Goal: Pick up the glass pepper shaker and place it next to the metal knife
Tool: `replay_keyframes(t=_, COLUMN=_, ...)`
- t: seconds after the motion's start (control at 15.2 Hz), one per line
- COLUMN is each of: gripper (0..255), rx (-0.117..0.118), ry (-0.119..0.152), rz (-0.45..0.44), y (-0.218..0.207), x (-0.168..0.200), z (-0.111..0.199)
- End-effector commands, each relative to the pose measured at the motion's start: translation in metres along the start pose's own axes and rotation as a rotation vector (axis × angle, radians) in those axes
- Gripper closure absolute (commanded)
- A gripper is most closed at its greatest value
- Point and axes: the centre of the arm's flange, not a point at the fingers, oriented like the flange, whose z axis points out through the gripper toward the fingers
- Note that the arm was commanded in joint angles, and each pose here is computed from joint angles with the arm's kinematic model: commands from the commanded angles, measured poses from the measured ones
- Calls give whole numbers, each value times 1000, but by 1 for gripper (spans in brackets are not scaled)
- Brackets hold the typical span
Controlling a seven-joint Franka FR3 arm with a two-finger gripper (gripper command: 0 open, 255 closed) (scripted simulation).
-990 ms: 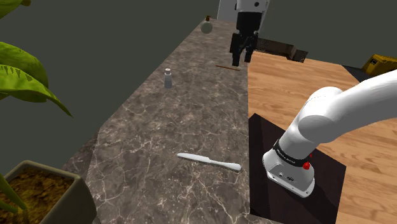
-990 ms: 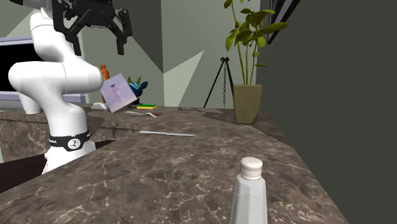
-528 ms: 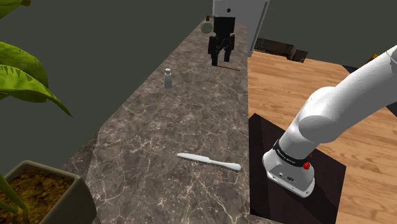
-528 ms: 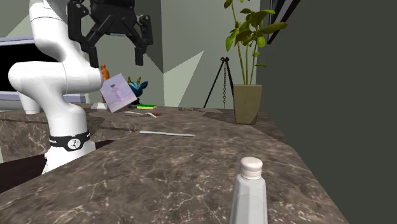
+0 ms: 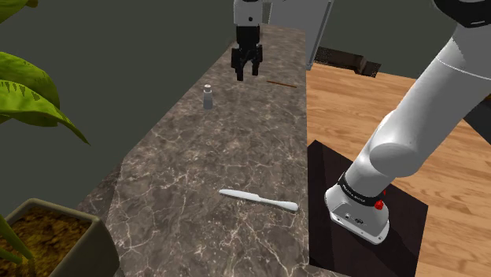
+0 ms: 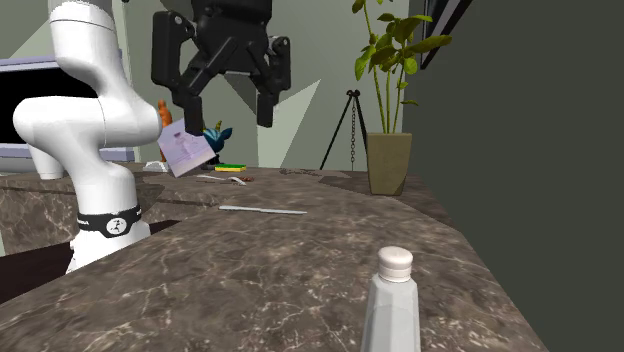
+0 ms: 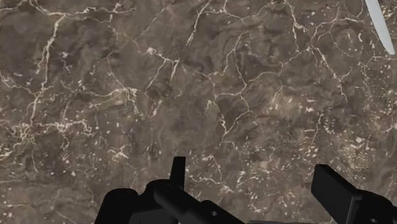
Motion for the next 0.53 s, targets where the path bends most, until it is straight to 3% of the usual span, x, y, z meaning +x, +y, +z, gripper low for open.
replay_keyframes(t=0.0, gripper=0, rx=-6, ry=-1, rz=-13, y=-1, x=30, z=6)
replay_keyframes(t=0.46, gripper=0, rx=-29, ry=-6, rz=-57, y=-7, x=122, z=20)
